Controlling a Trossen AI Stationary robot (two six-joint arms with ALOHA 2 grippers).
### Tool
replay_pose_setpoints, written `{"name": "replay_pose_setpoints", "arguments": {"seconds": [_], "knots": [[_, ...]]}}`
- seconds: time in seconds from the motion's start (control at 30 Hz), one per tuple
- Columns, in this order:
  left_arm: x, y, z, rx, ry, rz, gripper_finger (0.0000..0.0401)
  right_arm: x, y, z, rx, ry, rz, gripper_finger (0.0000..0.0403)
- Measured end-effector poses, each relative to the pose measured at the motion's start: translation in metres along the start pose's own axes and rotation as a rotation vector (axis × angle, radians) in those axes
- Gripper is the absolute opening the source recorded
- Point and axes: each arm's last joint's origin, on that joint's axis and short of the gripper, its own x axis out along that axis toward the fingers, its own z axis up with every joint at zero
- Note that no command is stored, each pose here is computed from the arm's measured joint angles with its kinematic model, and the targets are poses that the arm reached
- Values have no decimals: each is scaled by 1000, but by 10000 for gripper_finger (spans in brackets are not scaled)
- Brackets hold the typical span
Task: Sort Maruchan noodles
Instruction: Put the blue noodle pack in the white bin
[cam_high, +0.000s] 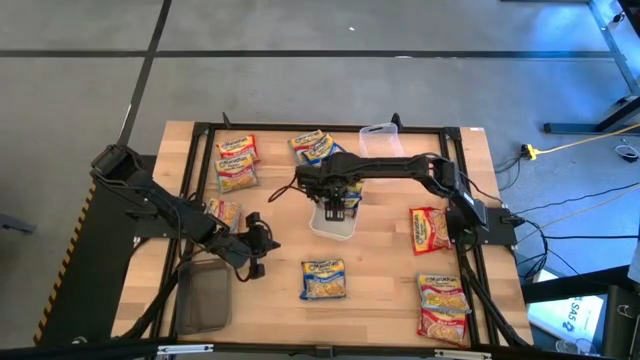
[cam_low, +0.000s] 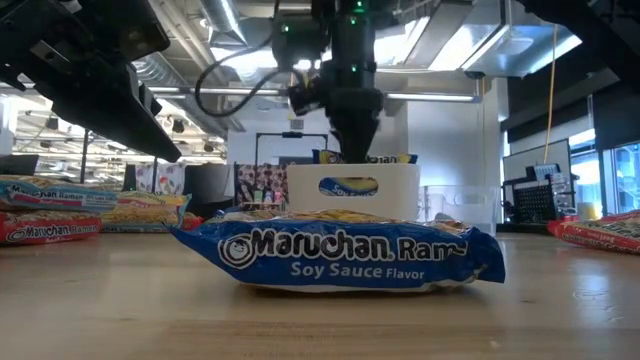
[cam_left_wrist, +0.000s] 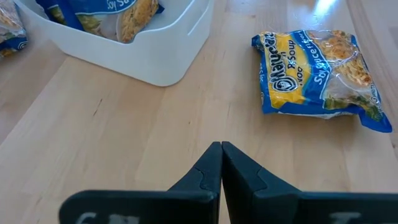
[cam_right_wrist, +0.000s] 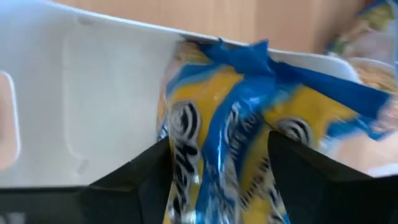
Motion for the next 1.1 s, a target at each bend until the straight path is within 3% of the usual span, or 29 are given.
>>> {"name": "replay_pose_setpoints", "arguments": {"seconds": [0.17,0.37,0.63,0.8,0.97,1.1], "knots": [[0,0,0,-1,-1,-1,4,-8,-4,-1,-2,21,-96,234],[0,-1,1,-8,-11,-6,4,-15,12,-4,-39,37,-91,234],[0,-2,4,-27,-37,-19,4,-78,70,-29,-105,-46,-39,234],[3,-10,12,-75,-114,-102,4,-108,115,-48,-172,-132,11,234],[8,-25,11,-105,-160,-194,4,-106,152,-70,-193,-231,50,234],[16,-42,8,-123,-154,-228,4,-77,179,-94,-156,-315,93,234]]}}
